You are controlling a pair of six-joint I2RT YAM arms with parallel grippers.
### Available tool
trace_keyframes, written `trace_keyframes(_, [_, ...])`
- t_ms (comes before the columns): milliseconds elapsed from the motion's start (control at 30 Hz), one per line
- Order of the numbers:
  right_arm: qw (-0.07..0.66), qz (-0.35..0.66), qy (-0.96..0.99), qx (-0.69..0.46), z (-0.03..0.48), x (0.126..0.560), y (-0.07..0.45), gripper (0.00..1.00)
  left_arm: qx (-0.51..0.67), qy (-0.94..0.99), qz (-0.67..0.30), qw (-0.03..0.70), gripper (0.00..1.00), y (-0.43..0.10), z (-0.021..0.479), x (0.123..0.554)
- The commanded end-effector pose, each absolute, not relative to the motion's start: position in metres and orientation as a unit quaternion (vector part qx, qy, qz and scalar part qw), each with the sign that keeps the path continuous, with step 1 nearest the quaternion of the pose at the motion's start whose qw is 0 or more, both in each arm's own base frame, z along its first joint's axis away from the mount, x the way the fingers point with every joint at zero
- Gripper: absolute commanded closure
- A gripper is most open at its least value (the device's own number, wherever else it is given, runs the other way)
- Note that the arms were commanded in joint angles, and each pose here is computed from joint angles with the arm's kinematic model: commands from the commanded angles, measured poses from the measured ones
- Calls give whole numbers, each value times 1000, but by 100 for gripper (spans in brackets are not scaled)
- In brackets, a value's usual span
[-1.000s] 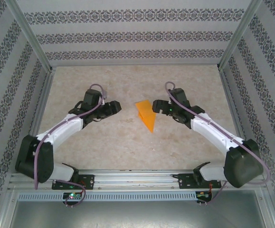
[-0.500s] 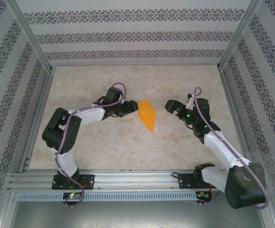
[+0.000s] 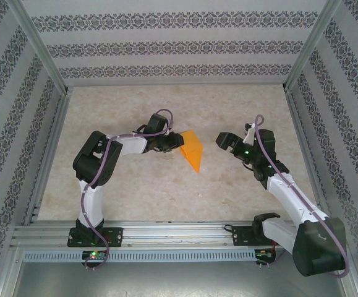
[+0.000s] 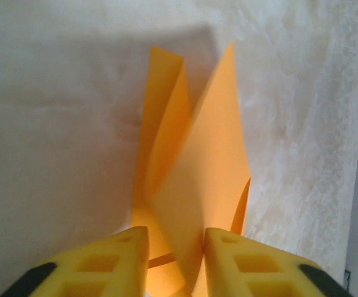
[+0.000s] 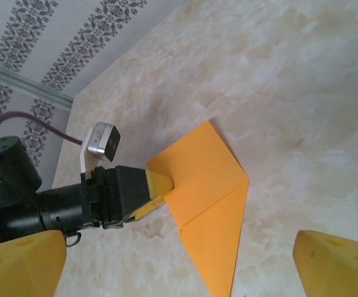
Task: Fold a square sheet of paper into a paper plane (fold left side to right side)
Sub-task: Pick up the paper from the center of the table.
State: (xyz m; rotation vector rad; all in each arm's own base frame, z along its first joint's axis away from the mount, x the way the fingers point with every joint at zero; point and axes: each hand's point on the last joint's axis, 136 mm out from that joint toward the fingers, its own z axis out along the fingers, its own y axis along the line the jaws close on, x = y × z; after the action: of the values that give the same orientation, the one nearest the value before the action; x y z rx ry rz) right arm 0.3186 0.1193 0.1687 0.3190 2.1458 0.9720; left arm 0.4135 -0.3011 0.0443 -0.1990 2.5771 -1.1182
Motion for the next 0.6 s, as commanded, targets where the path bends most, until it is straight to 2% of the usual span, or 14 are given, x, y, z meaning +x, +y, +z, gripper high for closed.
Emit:
trace_keyframes(0, [355, 389, 844, 100, 168, 317, 125, 9, -38, 885, -426, 183, 80, -316, 59, 417])
trace_keyframes(133, [315, 416, 850, 75, 165, 318, 138, 26, -26, 876, -442, 191, 97, -315, 66, 410])
trace_keyframes(233, [291, 437, 849, 59, 161, 320, 148, 34, -3, 868, -456, 197, 100, -314, 81, 398])
trace_keyframes(333, [278, 450, 848, 43, 158, 322, 155, 33, 31, 858, -467, 211, 100, -308, 100, 384])
trace_keyframes(567, [230, 511, 827, -45, 152, 316, 185, 20, 107, 822, -512, 223, 100, -294, 136, 344])
